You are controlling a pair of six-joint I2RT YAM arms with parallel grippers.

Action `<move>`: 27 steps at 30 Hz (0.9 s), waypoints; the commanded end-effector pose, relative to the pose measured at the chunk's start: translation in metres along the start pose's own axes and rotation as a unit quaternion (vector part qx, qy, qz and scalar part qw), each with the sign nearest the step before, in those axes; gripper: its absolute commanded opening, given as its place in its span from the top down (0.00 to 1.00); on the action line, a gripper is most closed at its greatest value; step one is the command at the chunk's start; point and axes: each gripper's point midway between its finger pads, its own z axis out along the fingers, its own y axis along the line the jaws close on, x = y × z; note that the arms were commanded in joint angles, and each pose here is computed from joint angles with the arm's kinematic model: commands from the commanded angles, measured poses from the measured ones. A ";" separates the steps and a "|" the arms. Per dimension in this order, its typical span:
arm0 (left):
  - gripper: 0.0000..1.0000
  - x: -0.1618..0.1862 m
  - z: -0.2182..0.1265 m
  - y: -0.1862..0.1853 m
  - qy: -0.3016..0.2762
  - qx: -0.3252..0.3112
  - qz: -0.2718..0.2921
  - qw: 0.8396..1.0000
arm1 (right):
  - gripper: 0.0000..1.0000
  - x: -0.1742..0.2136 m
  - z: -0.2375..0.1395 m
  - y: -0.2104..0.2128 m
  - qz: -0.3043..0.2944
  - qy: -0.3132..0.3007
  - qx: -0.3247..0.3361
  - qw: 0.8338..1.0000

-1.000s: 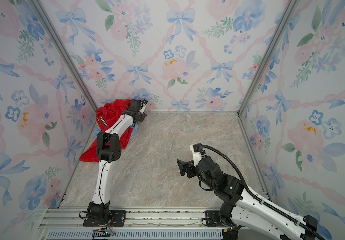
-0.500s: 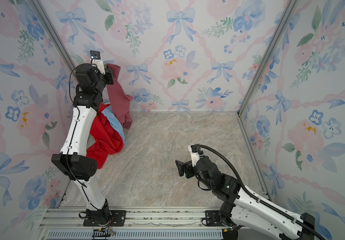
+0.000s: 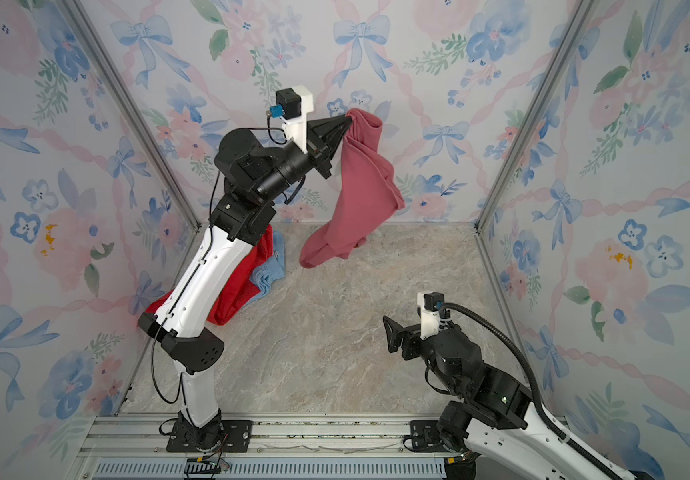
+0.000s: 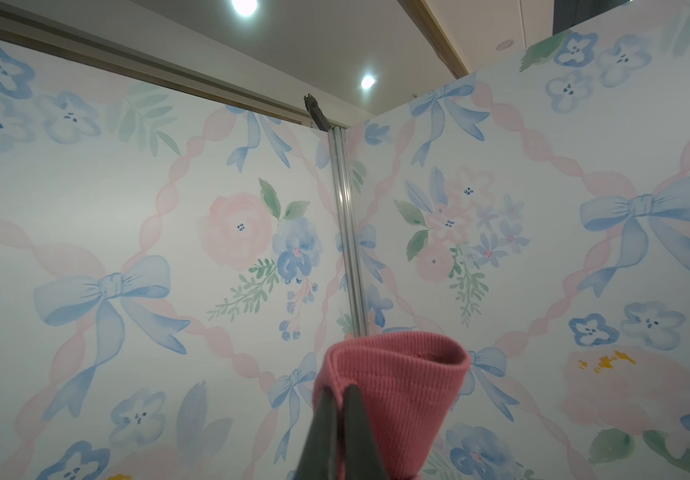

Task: Pick out a specific cloth from the pile
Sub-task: 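Carry the pink shirt across with the left gripper while the right gripper approaches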

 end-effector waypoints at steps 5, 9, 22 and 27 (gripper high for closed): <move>1.00 0.144 -0.019 -0.015 0.155 -0.054 0.003 0.986 | 0.03 0.011 -0.026 -0.030 -0.017 0.011 0.039 0.999; 1.00 0.227 -0.084 -0.004 0.240 -0.136 0.013 0.961 | 0.03 0.011 -0.029 -0.034 -0.025 0.011 0.045 0.999; 0.02 0.293 -0.230 -0.046 0.412 -0.063 0.105 0.903 | 0.03 0.023 0.009 -0.087 0.023 0.090 0.211 0.973; 0.02 0.277 -0.232 -0.103 0.341 0.101 0.084 0.931 | 0.03 0.042 0.063 -0.111 0.150 0.133 0.169 0.965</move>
